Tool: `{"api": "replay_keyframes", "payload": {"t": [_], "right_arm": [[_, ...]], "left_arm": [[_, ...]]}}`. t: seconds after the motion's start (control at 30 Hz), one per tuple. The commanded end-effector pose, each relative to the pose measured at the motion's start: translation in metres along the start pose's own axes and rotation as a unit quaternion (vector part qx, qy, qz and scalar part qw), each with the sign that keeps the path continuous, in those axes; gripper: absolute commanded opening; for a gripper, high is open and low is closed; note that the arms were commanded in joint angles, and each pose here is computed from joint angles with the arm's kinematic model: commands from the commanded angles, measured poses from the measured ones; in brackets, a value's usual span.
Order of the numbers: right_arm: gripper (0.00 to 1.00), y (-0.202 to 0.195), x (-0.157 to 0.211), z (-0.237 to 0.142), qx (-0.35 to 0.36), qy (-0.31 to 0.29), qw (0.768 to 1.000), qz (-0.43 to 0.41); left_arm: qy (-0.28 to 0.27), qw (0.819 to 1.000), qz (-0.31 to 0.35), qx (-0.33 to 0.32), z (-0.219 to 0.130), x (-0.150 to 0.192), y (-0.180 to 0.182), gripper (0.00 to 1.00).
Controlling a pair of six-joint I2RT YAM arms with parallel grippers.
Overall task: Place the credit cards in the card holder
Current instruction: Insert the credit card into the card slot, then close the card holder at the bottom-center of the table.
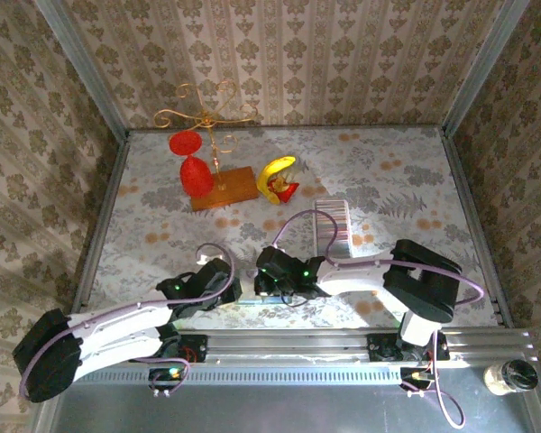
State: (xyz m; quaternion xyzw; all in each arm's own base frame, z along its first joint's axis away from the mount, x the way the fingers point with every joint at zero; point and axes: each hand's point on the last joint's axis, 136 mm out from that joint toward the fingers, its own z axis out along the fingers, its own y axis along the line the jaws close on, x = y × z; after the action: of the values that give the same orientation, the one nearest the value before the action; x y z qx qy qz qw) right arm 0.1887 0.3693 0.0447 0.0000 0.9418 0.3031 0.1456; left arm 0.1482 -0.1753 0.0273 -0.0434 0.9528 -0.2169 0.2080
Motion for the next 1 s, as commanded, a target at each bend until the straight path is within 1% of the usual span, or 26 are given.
{"api": "replay_keyframes", "payload": {"t": [0.0, 0.07, 0.13, 0.17, 0.2, 0.27, 0.37, 0.5, 0.53, 0.6, 0.7, 0.97], "right_arm": [[0.00, -0.013, -0.008, -0.027, 0.036, -0.033, 0.999, -0.021], [0.00, -0.025, -0.009, -0.035, 0.060, -0.039, 0.997, -0.029], [0.00, -0.039, -0.009, -0.041, 0.090, -0.044, 0.994, -0.038], [0.02, -0.044, -0.010, -0.045, 0.101, -0.046, 0.993, -0.043], [0.05, -0.049, -0.012, -0.049, 0.117, -0.052, 0.991, -0.050], [0.18, -0.057, -0.017, -0.058, 0.141, -0.064, 0.986, -0.064], [0.32, -0.061, -0.021, -0.065, 0.155, -0.073, 0.981, -0.086], [0.39, -0.069, -0.026, -0.072, 0.203, -0.073, 0.970, -0.108], [0.40, -0.071, -0.027, -0.072, 0.212, -0.073, 0.968, -0.111], [0.45, -0.074, -0.027, -0.070, 0.222, -0.068, 0.966, -0.114], [0.45, -0.078, -0.026, -0.067, 0.235, -0.062, 0.963, -0.116], [0.44, -0.074, -0.022, -0.050, 0.229, -0.044, 0.965, -0.116]], "left_arm": [[-0.006, 1.000, -0.003, -0.015, -0.006, 0.003, 0.013, 0.39], [-0.010, 1.000, -0.007, -0.006, -0.008, 0.002, 0.011, 0.42], [-0.007, 1.000, -0.008, 0.008, -0.009, 0.004, 0.008, 0.47], [-0.005, 1.000, -0.008, 0.014, -0.009, 0.005, 0.005, 0.49], [-0.001, 1.000, -0.006, 0.024, -0.010, 0.006, 0.002, 0.51], [0.003, 0.999, -0.006, 0.036, -0.009, 0.007, -0.003, 0.55], [0.008, 0.999, 0.000, 0.044, -0.008, 0.008, -0.007, 0.58], [0.014, 0.999, 0.001, 0.053, -0.006, 0.010, -0.011, 0.59], [0.016, 0.999, 0.000, 0.052, -0.004, 0.011, -0.011, 0.59], [0.019, 0.998, 0.000, 0.052, -0.002, 0.011, -0.012, 0.59], [0.027, 0.998, 0.006, 0.047, 0.000, 0.013, -0.013, 0.58], [0.043, 0.998, 0.013, 0.050, 0.006, 0.017, -0.020, 0.54]]}}
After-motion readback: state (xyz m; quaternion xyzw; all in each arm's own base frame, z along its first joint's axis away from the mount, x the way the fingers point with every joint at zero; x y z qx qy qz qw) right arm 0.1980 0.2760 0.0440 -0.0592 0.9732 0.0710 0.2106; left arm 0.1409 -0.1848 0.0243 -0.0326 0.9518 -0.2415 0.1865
